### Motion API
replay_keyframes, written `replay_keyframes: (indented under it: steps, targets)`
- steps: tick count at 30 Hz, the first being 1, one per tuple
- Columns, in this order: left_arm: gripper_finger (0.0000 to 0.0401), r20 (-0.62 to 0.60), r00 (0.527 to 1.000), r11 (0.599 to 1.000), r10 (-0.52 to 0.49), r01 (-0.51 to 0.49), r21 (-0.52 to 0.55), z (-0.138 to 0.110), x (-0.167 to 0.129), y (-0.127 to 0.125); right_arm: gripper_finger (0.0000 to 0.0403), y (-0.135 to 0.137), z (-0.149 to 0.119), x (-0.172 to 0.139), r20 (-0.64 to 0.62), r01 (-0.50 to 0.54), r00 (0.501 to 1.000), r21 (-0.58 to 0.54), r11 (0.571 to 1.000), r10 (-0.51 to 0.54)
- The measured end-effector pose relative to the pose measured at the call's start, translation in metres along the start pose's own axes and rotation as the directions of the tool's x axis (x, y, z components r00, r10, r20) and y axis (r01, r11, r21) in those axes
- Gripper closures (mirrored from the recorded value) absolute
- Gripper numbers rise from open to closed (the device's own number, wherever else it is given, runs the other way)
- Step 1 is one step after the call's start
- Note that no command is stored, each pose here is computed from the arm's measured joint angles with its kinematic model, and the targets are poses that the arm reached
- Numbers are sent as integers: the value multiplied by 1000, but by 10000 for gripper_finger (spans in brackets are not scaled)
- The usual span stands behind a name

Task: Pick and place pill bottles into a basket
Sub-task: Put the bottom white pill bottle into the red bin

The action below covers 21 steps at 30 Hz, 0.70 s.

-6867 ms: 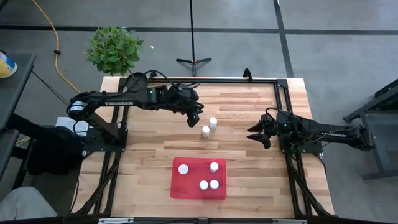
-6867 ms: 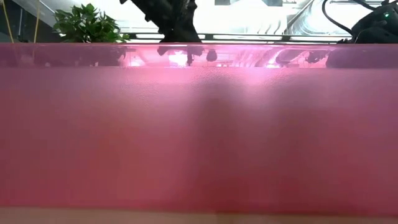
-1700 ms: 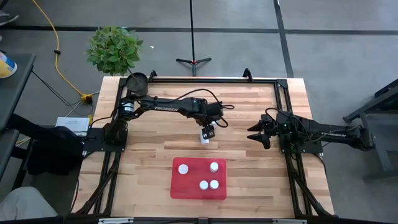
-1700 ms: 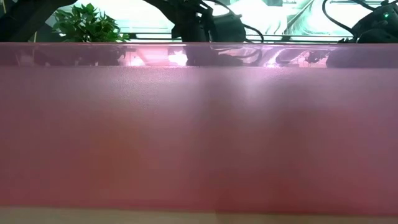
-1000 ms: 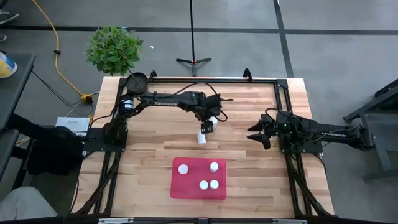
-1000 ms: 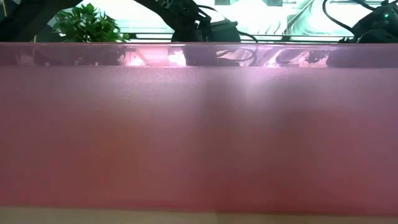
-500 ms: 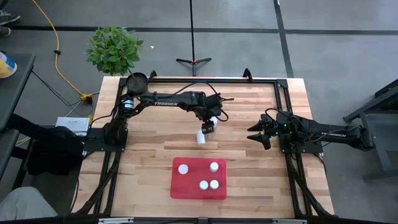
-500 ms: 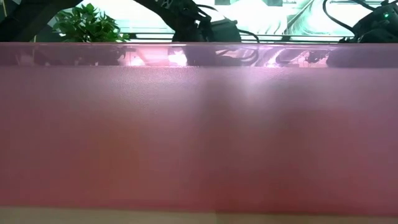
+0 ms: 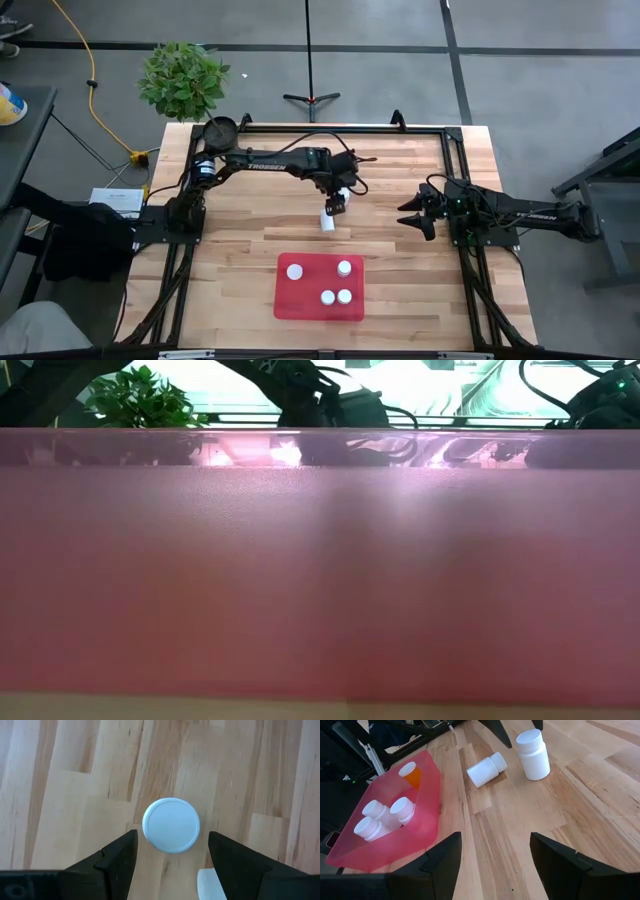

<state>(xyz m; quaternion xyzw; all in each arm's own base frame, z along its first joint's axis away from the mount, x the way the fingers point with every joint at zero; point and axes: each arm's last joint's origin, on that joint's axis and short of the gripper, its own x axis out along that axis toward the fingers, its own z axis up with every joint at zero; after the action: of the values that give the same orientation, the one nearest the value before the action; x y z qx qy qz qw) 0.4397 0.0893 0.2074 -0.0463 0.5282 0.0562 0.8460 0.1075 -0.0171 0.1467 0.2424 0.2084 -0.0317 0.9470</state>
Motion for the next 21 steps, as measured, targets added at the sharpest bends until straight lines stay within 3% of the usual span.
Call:
replay_keyframes:
  steps: [21]
  targets:
    - [125, 60, 998, 1000, -16, 16, 1, 6, 3, 0, 176, 0, 0, 0, 0, 0, 1000, 0, 1000, 0]
